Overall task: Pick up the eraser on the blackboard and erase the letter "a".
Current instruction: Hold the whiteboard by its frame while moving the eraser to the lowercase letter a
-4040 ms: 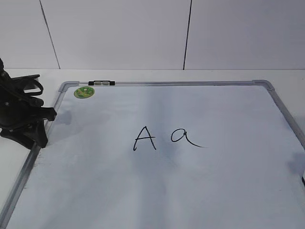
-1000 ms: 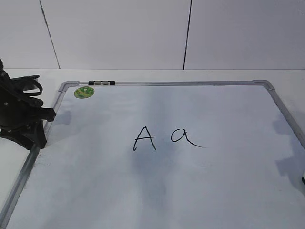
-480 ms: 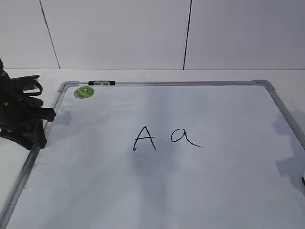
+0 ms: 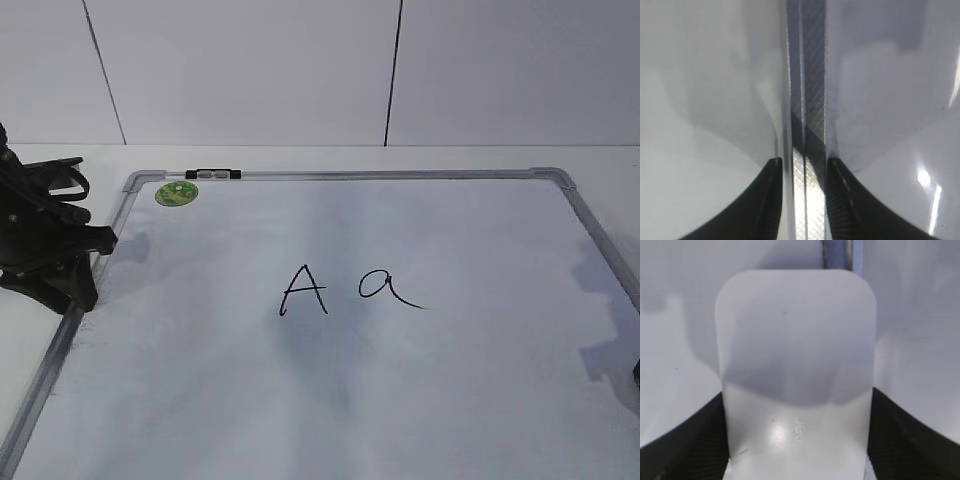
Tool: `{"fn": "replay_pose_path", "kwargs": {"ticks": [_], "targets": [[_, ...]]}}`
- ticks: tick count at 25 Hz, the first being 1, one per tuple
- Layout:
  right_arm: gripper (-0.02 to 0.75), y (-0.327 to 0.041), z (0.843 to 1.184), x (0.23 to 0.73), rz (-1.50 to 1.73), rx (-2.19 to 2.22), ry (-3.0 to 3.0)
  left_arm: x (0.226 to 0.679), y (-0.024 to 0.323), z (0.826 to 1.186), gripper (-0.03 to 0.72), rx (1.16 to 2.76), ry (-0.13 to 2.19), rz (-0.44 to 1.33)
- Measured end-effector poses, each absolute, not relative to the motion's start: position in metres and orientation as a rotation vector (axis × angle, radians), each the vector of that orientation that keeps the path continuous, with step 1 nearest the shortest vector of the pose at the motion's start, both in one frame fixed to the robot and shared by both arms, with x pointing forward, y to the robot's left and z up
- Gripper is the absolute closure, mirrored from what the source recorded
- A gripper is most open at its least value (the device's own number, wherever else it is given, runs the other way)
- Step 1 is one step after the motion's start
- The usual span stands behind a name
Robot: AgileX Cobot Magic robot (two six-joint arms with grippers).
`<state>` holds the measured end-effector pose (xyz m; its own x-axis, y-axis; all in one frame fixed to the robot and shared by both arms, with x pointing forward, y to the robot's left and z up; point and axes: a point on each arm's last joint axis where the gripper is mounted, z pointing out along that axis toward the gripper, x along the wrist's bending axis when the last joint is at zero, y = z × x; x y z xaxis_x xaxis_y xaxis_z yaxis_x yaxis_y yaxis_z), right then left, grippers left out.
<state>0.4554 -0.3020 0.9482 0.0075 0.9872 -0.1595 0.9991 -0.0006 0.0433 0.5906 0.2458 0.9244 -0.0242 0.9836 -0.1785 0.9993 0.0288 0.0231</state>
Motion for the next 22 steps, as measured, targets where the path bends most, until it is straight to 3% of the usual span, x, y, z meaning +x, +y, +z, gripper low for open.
{"fn": "replay_pose_path", "kwargs": {"ticks": [9,22], "targets": [[0.196,-0.3017,0.9481,0.4554,-0.122,2.126,2.113,0.5906,0.2458,0.9244,0.47,2.087,2.144,-0.163],[0.2,-0.3018,0.9483,0.4552,-0.125,2.127,2.113,0.5908,0.2458,0.9244,0.47,2.086,2.143,-0.161]]}}
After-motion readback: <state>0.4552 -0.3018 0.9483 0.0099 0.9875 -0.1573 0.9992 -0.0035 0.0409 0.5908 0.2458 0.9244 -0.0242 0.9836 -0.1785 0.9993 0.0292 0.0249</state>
